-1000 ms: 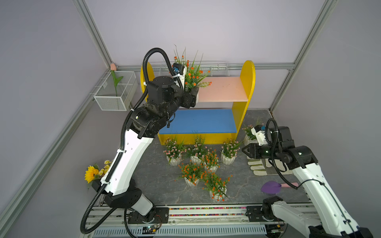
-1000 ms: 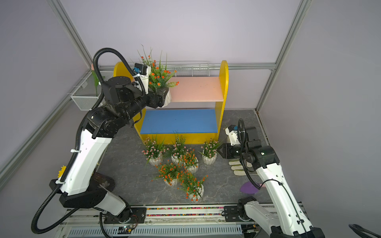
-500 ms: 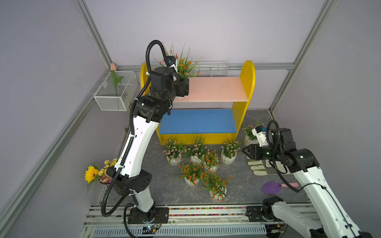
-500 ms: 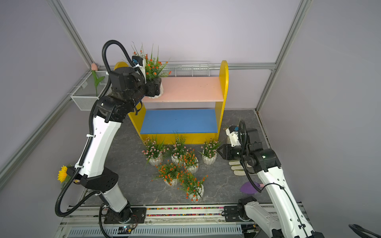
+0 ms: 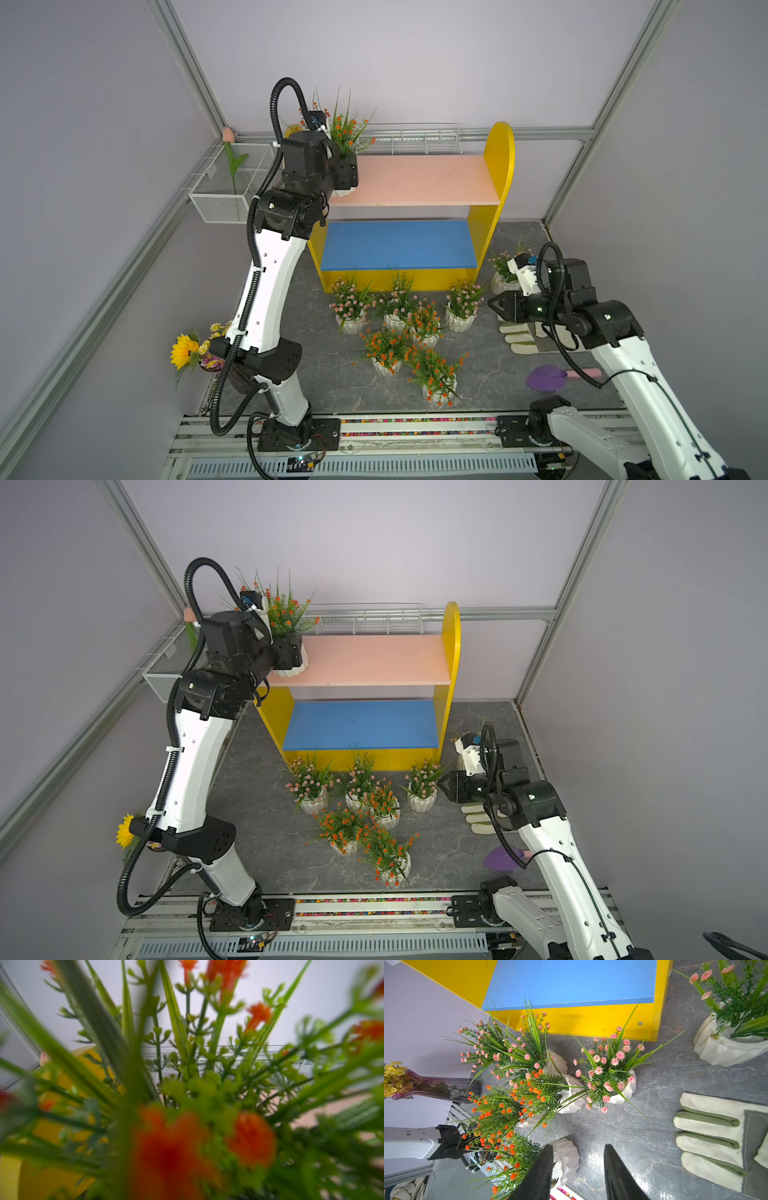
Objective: Place the baby's breath potted plants on the rack by color
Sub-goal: Place the baby's breath potted plant on the rack.
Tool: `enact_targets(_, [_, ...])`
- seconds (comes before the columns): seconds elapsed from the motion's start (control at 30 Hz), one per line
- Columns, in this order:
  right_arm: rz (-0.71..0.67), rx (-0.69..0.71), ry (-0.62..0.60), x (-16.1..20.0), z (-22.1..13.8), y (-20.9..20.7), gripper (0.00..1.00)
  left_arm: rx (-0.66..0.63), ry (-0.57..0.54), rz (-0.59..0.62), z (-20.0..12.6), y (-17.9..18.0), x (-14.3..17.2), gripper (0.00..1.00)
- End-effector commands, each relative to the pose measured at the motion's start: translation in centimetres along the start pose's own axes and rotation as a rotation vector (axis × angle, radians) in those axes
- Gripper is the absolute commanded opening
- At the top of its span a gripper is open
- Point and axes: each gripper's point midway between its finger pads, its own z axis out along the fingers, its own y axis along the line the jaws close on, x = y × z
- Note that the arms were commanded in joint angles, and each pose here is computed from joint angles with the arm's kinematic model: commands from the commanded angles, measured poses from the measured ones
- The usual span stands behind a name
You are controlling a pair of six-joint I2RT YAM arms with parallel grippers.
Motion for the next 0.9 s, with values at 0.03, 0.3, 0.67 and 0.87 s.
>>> enact_targets(0.03, [0.012, -0.013, -0.002, 0.2, 0.3, 0.0, 0.43, -0.073, -0.093, -0.045, -0.5, 1.5, -2.7, 0.00])
enact_targets(0.3, [0.014, -0.011, 0.002, 0.3, 0.3, -0.1, 0.44, -0.146, -0.101, -0.041, 0.3, 2.9, -2.6, 0.00])
enact_targets(0.67, [0.017, -0.005, 0.001, 0.3, 0.4, -0.2, 0.47, -0.165, -0.070, -0.067, 2.2, 4.1, -1.4, 0.13])
enact_targets(0.87, [0.015, -0.001, 0.001, 0.4, 0.4, -0.3, 0.52, -0.138, -0.046, -0.062, 3.6, 3.4, -0.6, 0.60])
